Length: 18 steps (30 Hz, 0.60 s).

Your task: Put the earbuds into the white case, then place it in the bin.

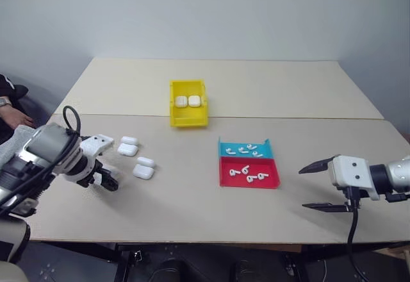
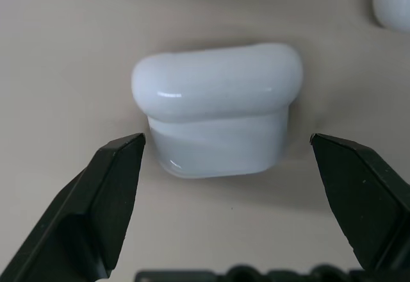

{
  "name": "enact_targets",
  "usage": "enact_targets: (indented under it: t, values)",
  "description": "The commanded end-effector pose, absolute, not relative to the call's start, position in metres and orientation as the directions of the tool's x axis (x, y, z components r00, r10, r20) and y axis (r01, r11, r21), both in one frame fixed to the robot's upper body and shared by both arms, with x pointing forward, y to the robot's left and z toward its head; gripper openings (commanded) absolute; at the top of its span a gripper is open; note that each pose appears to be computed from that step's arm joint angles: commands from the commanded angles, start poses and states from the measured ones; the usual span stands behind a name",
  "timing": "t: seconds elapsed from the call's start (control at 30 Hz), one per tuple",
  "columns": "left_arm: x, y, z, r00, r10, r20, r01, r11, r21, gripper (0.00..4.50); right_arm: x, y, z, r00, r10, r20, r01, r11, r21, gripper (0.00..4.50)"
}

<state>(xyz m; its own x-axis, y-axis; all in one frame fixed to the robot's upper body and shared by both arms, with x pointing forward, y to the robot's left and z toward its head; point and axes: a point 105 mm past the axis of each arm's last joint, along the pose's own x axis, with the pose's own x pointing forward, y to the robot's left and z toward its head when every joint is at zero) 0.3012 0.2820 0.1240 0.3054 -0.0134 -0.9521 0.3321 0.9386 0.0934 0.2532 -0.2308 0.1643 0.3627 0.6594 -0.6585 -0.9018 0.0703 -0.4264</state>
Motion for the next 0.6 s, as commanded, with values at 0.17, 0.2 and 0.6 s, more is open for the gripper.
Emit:
enact_targets:
  t: [0.17, 0.2, 0.6]
  values:
    - [0.307, 0.283, 0.128, 0.346, -0.01, -0.938, 0.281, 0.955, 0.093, 4.5, 0.257, -0.227, 0.174, 0.373, 0.668, -0.644, -0.888, 0.054, -0.457, 4.48]
    - [0.308, 0.282, 0.129, 0.348, -0.012, -0.937, 0.284, 0.954, 0.093, 4.5, 0.257, -0.228, 0.174, 0.373, 0.665, -0.647, -0.888, 0.054, -0.457, 4.48]
    - [0.314, 0.277, 0.131, 0.359, -0.005, -0.933, 0.317, 0.941, 0.117, 4.5, 0.254, -0.23, 0.169, 0.38, 0.653, -0.655, -0.889, 0.062, -0.455, 4.48]
